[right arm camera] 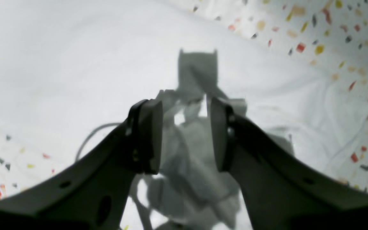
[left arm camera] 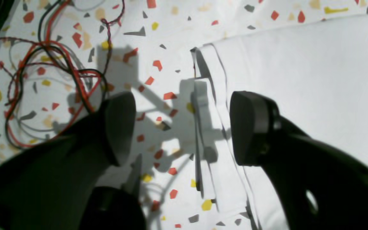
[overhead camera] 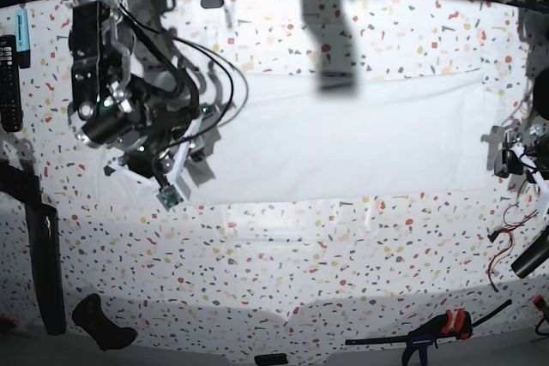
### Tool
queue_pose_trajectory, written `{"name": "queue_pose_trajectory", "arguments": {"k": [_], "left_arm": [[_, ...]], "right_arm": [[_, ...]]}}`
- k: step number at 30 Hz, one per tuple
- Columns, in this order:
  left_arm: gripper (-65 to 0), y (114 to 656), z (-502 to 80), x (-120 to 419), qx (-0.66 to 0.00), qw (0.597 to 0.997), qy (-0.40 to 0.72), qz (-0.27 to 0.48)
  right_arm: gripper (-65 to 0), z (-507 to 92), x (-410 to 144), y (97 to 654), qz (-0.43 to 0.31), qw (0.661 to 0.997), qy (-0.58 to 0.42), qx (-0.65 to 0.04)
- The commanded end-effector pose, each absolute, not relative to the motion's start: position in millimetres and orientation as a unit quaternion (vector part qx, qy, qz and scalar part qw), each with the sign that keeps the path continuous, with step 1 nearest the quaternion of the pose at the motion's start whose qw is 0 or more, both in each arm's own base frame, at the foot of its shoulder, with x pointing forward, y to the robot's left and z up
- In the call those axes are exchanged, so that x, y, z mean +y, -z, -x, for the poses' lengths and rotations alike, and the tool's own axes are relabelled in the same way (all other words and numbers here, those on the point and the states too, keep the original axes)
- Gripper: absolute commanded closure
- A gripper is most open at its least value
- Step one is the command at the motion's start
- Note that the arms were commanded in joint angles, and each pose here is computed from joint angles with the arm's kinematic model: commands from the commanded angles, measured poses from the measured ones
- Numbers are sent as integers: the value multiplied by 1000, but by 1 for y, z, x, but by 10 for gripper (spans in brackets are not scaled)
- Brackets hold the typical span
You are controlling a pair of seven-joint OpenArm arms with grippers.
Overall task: Fold the T-shirt properly
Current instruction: 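Move the right gripper onto the shirt band's end and grasp it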
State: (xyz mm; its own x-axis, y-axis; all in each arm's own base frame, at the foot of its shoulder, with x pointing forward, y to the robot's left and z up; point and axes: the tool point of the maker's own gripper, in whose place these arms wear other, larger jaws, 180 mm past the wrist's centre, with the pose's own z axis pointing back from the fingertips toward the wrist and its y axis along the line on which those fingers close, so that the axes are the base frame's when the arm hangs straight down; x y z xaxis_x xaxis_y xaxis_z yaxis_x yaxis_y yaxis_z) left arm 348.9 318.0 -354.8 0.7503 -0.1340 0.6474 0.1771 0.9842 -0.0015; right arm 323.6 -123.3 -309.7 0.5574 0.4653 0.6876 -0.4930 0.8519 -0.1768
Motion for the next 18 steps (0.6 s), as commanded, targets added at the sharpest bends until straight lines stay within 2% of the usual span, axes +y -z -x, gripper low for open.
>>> {"name": "queue_pose_trajectory", "arguments": {"k": [1,7,12,18], "left_arm": [[-445,345,-354,328,-354,932,76,31],[-445,385,-333,331,-316,941,15,123],[-445,398,-326,327,-303,937,-15,176],[-445,400,-317,298,-286,924,-20,253]], "right_arm": [[-251,-325,-120,293,-19,869,-277,-410],[-251,-288,-108,285,-22,859,-295,-418],[-251,-252,-109,313,-36,880,-293,-372],[-251,-217,-112,337,-52,898,-284,-332]]}}
